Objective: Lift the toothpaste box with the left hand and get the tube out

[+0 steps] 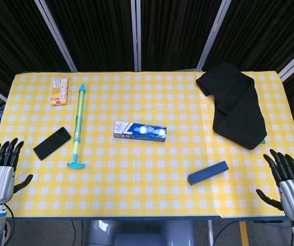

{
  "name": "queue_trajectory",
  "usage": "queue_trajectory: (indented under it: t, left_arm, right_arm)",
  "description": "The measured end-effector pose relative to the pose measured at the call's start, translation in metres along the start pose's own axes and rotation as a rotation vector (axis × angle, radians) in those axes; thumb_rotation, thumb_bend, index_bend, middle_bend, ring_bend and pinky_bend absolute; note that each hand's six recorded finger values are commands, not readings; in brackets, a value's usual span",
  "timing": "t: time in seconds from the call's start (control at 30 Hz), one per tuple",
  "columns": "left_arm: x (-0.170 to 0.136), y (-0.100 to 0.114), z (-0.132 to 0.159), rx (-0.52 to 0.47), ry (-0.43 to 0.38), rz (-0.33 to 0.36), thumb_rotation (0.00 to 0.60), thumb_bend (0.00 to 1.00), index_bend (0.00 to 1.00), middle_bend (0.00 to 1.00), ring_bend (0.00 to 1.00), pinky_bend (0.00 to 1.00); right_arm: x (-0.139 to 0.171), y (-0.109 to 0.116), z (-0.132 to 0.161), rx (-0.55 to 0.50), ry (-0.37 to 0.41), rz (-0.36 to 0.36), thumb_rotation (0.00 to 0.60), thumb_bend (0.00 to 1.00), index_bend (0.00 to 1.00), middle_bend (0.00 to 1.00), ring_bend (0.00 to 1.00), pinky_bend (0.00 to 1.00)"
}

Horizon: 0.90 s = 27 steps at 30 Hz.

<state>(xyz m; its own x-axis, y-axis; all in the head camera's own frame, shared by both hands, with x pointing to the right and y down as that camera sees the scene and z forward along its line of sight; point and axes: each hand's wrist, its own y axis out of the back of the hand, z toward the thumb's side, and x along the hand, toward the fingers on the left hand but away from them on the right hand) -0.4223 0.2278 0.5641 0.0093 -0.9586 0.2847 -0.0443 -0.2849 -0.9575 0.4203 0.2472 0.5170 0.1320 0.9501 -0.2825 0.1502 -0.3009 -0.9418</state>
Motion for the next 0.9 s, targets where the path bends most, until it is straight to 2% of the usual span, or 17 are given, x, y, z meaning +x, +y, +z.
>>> queue_trajectory:
  t: [0.9]
  left_arm:
    - [0.0003,-0.0019,0.0037,0.007,-0.011,-0.004,0.6,0.18,0.0,0.0,0.0,0.0]
  right_arm:
    - [0.0012,-0.0005,0.0006,-0.001,0.001,0.004,0.6,0.07,0.06,0.0,0.0,0.0]
